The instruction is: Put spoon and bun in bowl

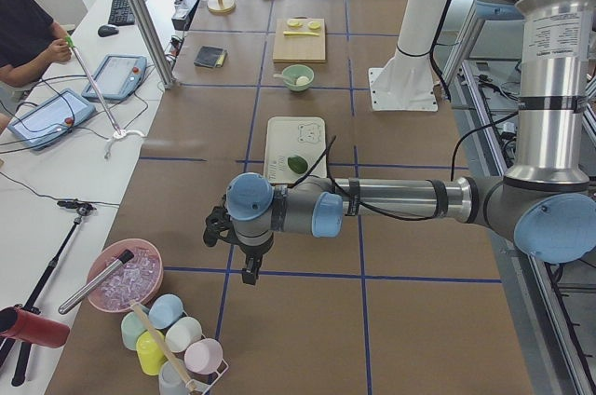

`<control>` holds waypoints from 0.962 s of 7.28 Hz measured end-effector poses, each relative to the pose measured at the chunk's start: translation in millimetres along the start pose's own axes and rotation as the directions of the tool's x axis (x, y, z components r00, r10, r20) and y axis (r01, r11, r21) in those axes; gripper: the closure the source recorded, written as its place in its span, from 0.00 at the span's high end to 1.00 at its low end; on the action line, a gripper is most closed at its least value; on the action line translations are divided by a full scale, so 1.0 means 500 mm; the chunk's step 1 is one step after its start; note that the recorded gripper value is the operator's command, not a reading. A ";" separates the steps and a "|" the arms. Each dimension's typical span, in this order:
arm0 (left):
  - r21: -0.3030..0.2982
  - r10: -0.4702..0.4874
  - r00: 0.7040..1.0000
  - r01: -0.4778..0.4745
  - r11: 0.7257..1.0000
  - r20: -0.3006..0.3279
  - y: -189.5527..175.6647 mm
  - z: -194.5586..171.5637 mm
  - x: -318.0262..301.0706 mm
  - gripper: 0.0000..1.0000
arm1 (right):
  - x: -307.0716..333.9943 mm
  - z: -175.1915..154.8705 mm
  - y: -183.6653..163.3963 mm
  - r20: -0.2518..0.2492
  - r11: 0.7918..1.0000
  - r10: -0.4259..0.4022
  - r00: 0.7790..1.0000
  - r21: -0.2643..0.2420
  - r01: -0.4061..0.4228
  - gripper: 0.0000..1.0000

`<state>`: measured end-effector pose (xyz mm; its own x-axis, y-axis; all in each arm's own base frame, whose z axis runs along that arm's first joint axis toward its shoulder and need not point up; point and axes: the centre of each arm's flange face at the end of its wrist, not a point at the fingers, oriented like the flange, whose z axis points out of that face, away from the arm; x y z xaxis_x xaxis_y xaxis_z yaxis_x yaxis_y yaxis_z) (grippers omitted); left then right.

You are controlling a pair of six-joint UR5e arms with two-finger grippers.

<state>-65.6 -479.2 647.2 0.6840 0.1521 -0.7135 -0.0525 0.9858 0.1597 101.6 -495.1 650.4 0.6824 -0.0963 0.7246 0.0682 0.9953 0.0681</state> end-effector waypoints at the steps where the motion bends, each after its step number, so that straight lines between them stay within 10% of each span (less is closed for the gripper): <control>1: 0.000 0.000 1.000 0.000 1.000 0.000 0.000 0.000 0.000 1.00 | -0.002 -0.002 -0.003 0.000 1.000 -0.002 1.000 0.002 0.002 1.00; 7: 0.003 0.003 1.000 -0.003 1.000 0.000 -0.001 -0.002 0.002 1.00 | -0.005 -0.007 -0.009 -0.001 1.000 -0.004 1.000 0.006 0.004 1.00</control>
<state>-65.6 -479.5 645.7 0.6840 0.1548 -0.7129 -0.0525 0.9851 0.1635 101.9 -499.3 646.0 0.6832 -0.1002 0.7233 0.0666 0.9950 0.0750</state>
